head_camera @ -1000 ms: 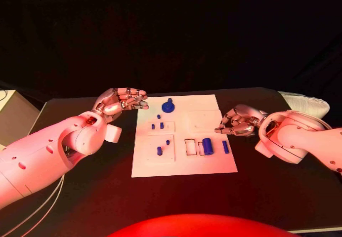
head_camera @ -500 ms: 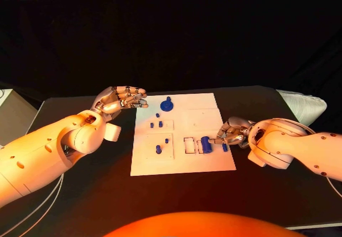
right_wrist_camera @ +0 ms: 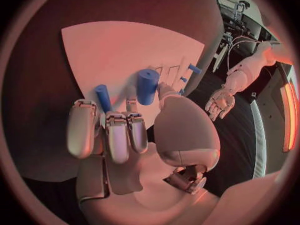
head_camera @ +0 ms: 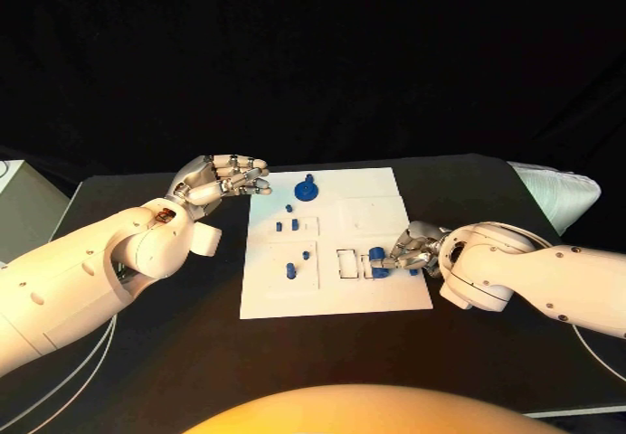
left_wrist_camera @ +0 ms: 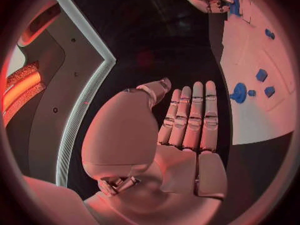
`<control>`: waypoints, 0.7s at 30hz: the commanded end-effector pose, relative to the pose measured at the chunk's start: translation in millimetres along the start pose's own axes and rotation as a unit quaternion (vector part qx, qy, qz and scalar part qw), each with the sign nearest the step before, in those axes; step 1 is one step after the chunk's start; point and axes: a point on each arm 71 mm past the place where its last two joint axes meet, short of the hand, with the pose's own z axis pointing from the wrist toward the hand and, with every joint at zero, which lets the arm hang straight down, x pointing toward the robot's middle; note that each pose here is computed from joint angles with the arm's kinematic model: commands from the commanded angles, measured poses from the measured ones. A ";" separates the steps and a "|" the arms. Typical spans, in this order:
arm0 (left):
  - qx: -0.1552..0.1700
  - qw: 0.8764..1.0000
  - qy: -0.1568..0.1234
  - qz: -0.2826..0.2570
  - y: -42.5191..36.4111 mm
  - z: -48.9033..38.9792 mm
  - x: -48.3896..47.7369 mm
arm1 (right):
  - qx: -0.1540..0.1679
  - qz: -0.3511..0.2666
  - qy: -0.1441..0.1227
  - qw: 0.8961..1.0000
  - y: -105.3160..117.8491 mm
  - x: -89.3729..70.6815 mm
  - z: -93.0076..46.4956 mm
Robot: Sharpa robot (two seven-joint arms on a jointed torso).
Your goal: Assemble the parts on the task board
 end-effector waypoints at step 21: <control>0.001 1.000 0.006 0.000 -0.6 -0.8 0.5 | 0.003 -0.001 -0.024 1.000 2.9 4.0 4.6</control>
